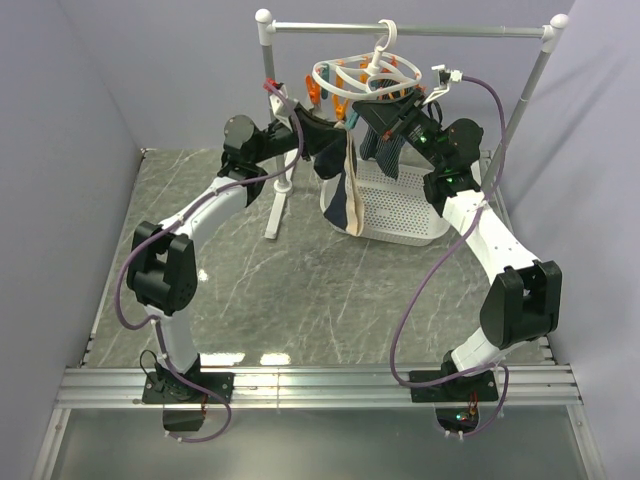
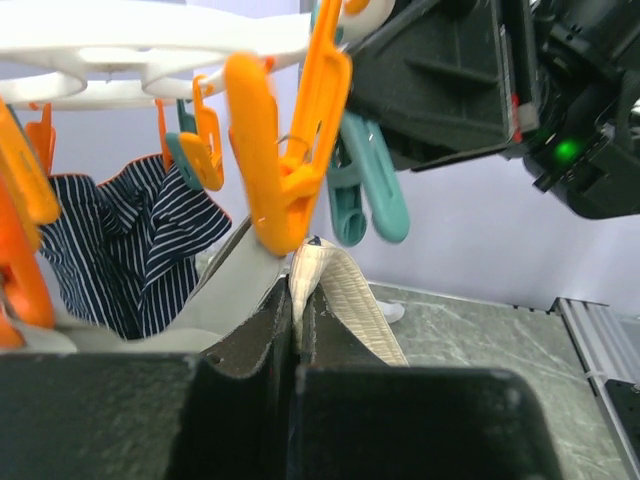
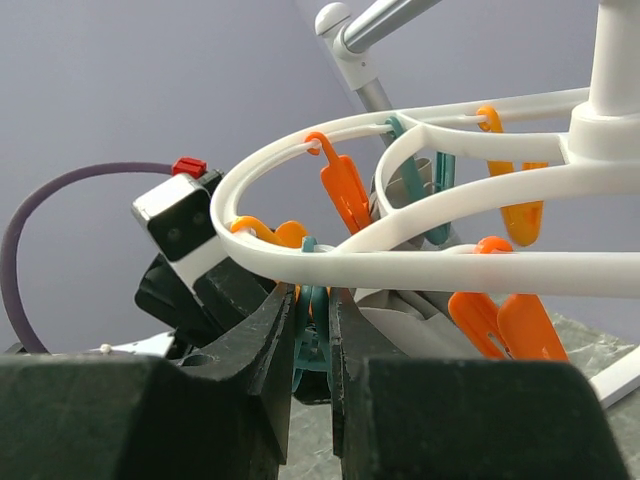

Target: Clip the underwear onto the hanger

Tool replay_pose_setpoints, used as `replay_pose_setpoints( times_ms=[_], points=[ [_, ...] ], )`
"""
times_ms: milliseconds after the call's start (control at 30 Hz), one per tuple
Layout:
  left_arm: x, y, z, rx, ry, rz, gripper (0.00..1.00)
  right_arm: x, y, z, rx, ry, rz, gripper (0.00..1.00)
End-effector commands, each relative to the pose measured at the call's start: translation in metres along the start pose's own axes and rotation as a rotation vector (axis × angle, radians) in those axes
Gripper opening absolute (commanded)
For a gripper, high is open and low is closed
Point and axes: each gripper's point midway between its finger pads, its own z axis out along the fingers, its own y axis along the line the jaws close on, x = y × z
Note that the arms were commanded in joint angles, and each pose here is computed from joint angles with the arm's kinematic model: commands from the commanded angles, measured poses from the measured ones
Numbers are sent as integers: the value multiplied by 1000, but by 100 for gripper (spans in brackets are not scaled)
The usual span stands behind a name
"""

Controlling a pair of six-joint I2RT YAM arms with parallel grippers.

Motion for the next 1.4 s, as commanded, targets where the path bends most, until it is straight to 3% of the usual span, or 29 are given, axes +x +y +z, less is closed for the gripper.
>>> replay_pose_setpoints(
  times_ms=[0, 400, 1000, 1367],
  points=[
    [-38, -10, 8, 35, -80, 43, 0, -15, 17, 0, -50, -22, -67, 0],
    [-39, -11, 13, 33, -77, -7, 0, -17, 15, 1, -27, -44, -120, 0],
    [-31, 7, 27, -140, 23, -25, 0, -20, 6, 4, 49, -80, -165, 0],
    [-42, -1, 24, -162, 24, -68, 0, -26, -2, 4, 103, -110, -226, 0]
  ],
)
